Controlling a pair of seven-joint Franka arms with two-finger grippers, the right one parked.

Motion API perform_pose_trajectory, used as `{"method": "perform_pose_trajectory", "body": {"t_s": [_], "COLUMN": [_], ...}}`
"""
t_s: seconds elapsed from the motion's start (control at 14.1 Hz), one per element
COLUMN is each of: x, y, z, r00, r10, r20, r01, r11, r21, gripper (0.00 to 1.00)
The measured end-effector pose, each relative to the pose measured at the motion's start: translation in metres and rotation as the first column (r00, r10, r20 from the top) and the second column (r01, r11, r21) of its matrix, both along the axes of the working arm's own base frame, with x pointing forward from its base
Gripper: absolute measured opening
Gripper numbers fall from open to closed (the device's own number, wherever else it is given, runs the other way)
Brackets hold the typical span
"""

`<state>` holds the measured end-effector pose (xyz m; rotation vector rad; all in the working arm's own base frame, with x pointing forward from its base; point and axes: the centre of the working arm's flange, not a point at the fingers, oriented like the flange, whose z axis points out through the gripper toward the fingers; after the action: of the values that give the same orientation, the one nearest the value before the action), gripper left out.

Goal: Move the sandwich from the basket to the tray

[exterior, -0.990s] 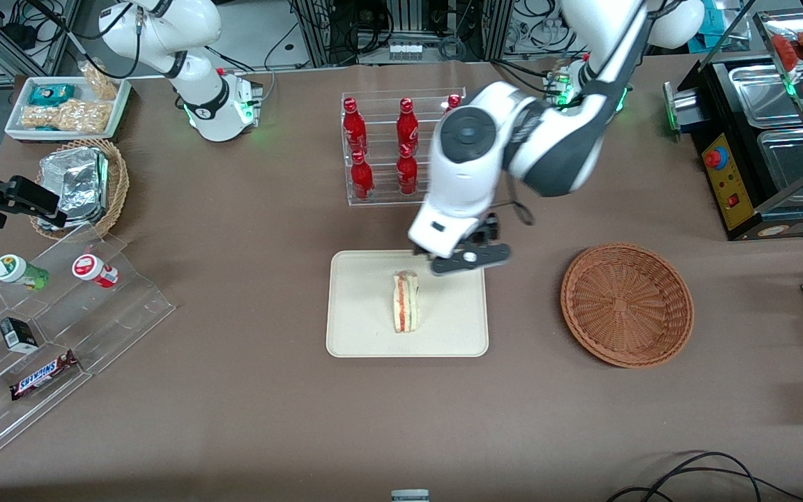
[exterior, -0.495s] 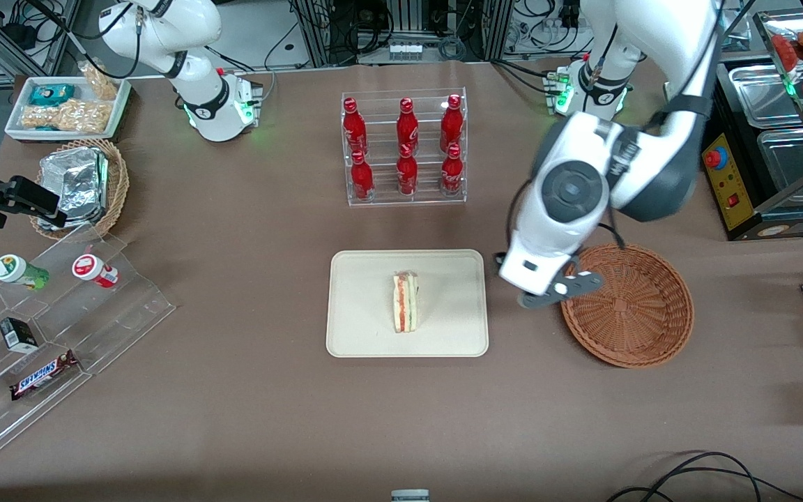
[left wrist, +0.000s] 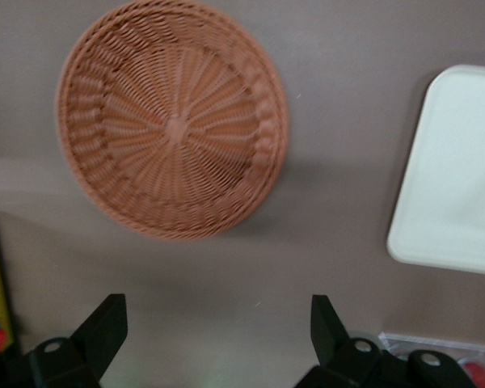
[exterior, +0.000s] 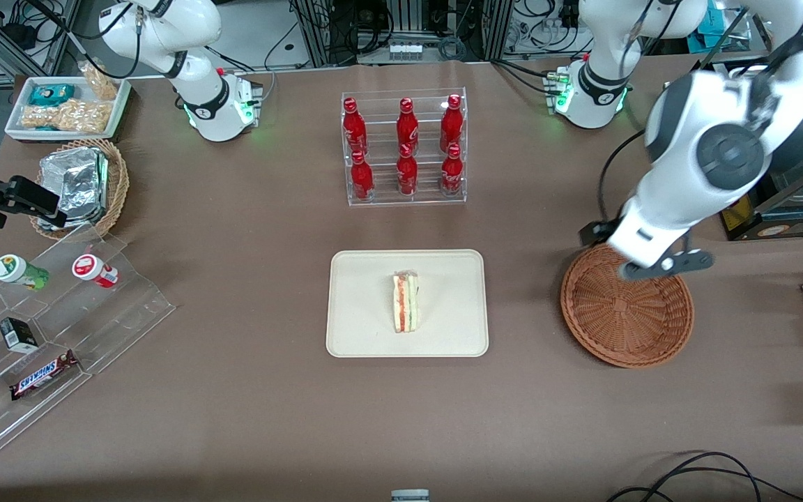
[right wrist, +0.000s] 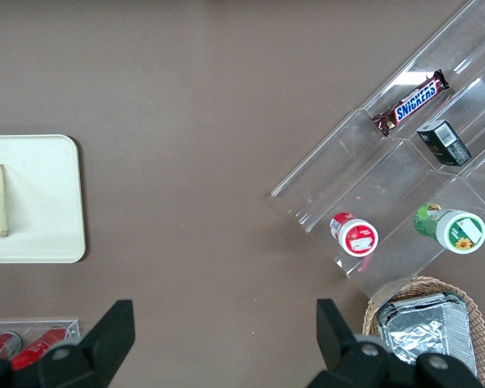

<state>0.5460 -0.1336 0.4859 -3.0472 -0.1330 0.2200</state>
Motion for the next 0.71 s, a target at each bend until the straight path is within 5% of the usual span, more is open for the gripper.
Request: {"method": "perform_pose_trajectory", "body": {"t_s": [0.35,0.71], "x": [-0.026,-0.019], "y": [0.052,0.080], "z": [0.029,0.052], "r00": [0.996,0.991], "r10": [-0.086,-0.130], "r20": [-0.018,0.027], "r01": [0.086,0.131], "r11": [0.996,0.991], "r21": [-0.008,-0.021], "gripper": [1.00,1.00]}}
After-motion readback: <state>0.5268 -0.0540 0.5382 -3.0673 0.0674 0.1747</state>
